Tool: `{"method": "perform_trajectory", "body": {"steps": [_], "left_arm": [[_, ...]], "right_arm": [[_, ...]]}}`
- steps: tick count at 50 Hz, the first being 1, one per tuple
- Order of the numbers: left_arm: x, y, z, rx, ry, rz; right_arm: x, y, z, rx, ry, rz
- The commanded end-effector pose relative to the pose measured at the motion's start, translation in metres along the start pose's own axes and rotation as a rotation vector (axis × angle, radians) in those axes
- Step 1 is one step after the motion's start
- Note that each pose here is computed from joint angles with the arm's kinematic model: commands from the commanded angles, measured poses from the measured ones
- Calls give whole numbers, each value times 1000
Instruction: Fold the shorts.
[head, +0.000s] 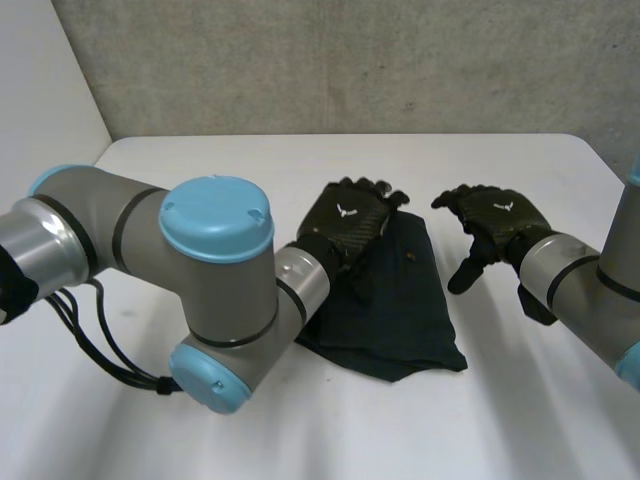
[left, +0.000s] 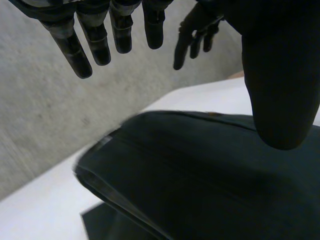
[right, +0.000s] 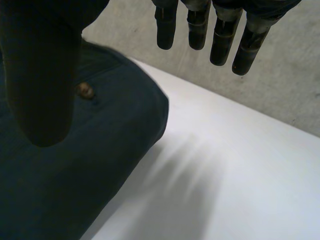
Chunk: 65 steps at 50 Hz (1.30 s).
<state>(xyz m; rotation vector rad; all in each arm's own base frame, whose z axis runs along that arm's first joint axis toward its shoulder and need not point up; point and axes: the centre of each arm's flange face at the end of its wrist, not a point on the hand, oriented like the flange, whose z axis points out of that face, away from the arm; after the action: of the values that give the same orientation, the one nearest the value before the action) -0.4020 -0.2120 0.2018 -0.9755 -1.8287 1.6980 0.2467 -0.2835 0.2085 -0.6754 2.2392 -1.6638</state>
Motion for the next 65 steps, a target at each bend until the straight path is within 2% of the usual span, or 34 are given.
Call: {"method": "perform_trajectory", "body": {"steps": [1, 8, 15, 21, 23, 32, 38, 48, 53, 58, 62, 63, 65], "left_arm": [[9, 5, -12, -63, -10, -57], [21, 10, -6, -63, 10, -49], [17, 40, 9, -172, -26, -34], [-27, 51, 12, -267, -125, 30], [-32, 52, 13, -274, -133, 52], [-36, 57, 17, -282, -120, 129], [-32, 75, 22, -319, -75, 196], [-40, 90, 23, -365, -74, 223], [-41, 70, 22, -323, -80, 229], [-47, 15, 10, -205, -114, 226], [-59, -40, -11, -85, -168, 200], [-63, -51, -17, -61, -186, 184], [-86, -78, -36, 5, -257, 111]], "right_arm": [[-10, 13, -6, -37, -36, -26], [-9, 24, -9, -68, -34, -84], [-13, 30, -2, -69, -57, -101], [-13, 37, 13, -64, -80, -114], [-13, 41, 18, -73, -87, -116], [-30, 64, 44, -119, -127, -158], [-27, 74, 51, -145, -95, -205], [-24, 72, 50, -148, -67, -222], [-23, 59, 46, -113, -62, -226], [-20, 30, 37, -33, -39, -225], [-14, -10, 23, 89, 13, -236], [-9, -32, 15, 153, 66, -231], [-3, -57, 2, 220, 131, -213]]}}
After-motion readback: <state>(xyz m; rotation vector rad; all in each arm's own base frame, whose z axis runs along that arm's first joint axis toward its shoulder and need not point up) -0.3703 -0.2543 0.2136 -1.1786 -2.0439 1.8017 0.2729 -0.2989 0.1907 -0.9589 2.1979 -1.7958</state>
